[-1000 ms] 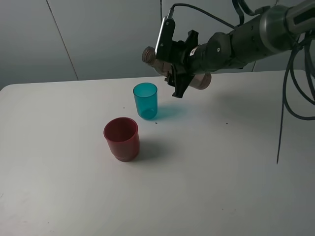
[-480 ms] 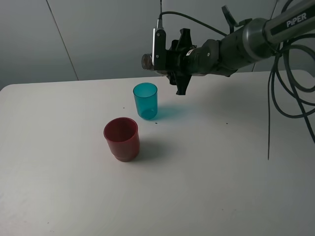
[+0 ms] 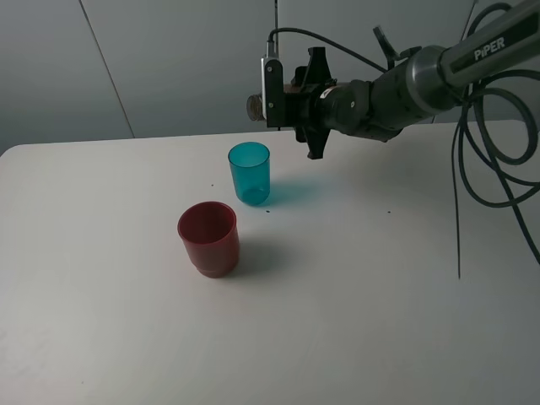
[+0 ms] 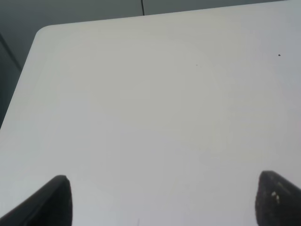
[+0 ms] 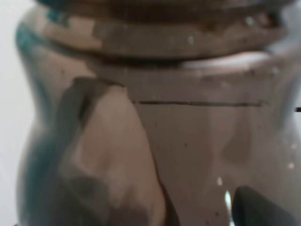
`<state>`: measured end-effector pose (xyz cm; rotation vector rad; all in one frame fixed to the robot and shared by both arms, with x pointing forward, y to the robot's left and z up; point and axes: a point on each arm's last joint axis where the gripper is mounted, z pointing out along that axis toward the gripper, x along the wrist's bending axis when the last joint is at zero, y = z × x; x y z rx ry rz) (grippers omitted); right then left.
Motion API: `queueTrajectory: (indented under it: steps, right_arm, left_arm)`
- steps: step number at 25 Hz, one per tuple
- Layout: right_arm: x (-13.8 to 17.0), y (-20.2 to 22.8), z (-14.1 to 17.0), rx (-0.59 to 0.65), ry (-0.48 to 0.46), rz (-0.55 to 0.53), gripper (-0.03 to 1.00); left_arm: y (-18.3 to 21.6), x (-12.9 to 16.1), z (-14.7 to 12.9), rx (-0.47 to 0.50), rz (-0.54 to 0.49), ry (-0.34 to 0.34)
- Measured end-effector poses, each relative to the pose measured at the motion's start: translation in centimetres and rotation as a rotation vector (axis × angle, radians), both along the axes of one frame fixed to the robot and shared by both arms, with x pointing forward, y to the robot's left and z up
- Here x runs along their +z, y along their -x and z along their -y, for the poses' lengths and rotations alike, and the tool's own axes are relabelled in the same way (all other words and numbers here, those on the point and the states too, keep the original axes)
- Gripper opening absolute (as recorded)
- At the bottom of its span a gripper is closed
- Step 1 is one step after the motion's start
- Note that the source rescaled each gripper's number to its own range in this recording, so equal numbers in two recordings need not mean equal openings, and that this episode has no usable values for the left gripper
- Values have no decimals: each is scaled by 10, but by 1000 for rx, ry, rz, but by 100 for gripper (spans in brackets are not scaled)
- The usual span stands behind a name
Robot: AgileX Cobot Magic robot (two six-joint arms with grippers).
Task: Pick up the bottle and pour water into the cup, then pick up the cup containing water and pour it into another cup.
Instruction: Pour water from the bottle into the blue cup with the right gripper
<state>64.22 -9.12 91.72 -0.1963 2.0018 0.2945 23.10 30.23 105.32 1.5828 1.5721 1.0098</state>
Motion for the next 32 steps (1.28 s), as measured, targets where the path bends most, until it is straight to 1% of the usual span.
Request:
queueTrajectory:
  steps: [7, 24, 32]
  right_arm:
    - [1, -1, 1, 18, 55, 47, 0]
    - [1, -6, 8, -1, 63, 60, 0]
    - [2, -5, 7, 23, 86, 72, 0]
  left_arm:
    - [0, 0, 0, 0, 0, 0]
    - [0, 0, 0, 0, 0, 0]
    - [0, 0, 0, 0, 0, 0]
